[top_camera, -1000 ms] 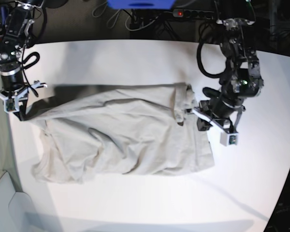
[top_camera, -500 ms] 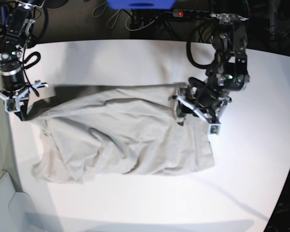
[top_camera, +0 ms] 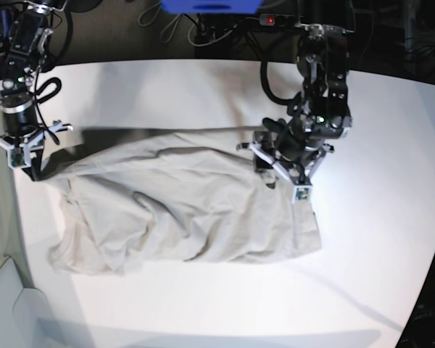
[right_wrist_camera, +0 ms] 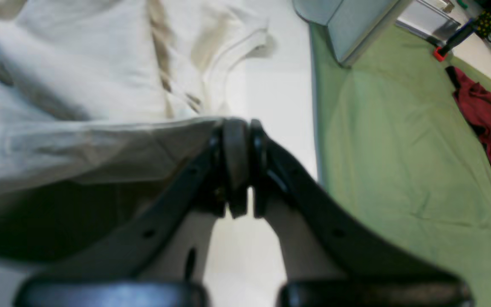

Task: Layout the t-shirt on the table in an organized manner, then fold the t-shirt properly

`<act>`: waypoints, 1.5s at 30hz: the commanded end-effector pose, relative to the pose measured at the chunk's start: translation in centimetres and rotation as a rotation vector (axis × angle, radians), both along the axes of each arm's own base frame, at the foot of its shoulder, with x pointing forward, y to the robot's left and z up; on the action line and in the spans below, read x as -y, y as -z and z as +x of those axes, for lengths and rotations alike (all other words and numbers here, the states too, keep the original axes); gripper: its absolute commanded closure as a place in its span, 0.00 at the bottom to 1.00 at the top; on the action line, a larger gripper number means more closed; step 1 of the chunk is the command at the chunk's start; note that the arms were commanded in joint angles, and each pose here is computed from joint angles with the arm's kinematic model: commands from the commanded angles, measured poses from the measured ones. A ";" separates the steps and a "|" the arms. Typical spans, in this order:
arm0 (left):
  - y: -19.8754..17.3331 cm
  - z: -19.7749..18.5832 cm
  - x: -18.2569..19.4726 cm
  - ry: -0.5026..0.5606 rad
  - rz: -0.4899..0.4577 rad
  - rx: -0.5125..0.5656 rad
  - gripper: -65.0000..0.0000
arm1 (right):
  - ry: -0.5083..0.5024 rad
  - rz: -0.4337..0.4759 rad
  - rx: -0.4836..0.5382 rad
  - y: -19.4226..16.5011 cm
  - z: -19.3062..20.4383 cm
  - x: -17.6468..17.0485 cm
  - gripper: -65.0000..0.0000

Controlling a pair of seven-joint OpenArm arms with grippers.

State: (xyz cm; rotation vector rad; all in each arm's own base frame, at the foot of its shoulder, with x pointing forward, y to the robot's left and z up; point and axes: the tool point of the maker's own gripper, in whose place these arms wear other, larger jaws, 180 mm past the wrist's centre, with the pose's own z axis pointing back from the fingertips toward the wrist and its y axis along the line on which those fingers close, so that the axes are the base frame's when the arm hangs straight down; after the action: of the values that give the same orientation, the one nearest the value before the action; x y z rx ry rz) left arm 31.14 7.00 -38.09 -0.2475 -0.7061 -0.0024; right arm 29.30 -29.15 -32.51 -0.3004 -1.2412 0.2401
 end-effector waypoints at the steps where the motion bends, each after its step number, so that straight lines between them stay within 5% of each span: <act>1: -1.2 1.4 0.1 -0.002 -0.006 0.045 0.55 | -0.006 -0.009 0.059 -1.7 0.5 0.2 1.00; 13: -0.3 2.1 0.4 0.001 -0.013 0.019 0.55 | -0.006 -0.009 0.058 -1.6 0.5 0.2 1.00; 20: -0.2 2.1 0.5 0.004 -0.016 0.016 0.40 | -0.006 -0.009 0.058 -1.6 0.5 0.2 1.00; 26: 0.4 1.8 1.1 0.003 -0.023 -0.004 0.40 | -0.006 -0.009 0.059 -1.7 0.5 0.2 1.00; 32: 1.6 1.9 1.1 0.004 -0.022 -0.041 0.58 | -0.005 -0.011 0.056 -1.6 0.4 0.3 1.00; 40: 1.5 2.0 1.1 0.004 -0.027 -0.036 0.62 | -0.001 -0.014 0.056 -1.7 0.3 0.5 1.00; 45: 1.5 2.0 0.8 -0.004 -0.023 -0.036 0.87 | -0.002 -0.015 0.056 -1.7 0.3 0.6 1.00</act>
State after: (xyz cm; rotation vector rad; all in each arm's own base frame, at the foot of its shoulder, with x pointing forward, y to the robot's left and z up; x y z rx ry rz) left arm 32.02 6.24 -40.95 -0.2600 -0.6185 0.0112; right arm 29.10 -29.27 -32.64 -0.3029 -1.2353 0.2400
